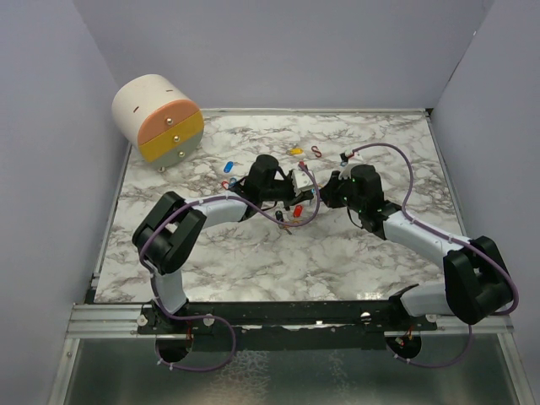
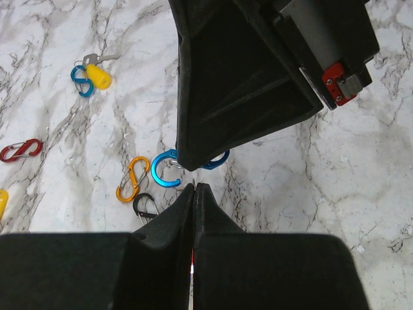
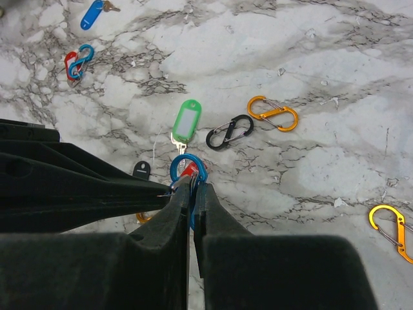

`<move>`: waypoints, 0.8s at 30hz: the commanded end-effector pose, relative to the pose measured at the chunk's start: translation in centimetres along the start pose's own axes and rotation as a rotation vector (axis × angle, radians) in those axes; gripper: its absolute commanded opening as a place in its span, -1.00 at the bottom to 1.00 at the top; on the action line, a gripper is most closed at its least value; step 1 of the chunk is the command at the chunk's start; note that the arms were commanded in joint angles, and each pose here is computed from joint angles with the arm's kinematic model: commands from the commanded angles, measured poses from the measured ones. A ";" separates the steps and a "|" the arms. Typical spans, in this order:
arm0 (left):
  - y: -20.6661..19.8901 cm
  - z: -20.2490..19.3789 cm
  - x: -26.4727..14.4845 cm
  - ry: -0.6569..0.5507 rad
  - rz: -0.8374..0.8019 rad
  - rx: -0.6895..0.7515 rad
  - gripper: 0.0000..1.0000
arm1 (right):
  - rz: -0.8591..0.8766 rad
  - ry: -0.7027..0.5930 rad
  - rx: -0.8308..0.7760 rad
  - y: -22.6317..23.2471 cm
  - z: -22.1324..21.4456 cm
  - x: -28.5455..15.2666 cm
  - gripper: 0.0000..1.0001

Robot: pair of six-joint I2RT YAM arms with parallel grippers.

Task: Put the keys on the keyring

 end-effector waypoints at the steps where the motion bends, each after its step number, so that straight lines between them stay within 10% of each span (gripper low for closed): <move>1: 0.2 0.8 0.5 -0.032 -0.030 0.042 -1.00 | 0.029 -0.010 -0.016 0.4 -0.1 -0.1 -0.99; 24: 1.4 1.2 0.9 -0.026 0.031 0.056 -1.00 | 0.038 -0.016 -0.025 0.5 0.2 -0.8 -0.99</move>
Point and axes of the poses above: each gripper's point midway between its finger pads, its own x axis out along the fingers, its own y axis along the line the jaws close on, z = x × y, the point moved 6 cm from there along -x, back along the fingers, and after that the axes turned 6 degrees about -x, right-handed, at the moved point
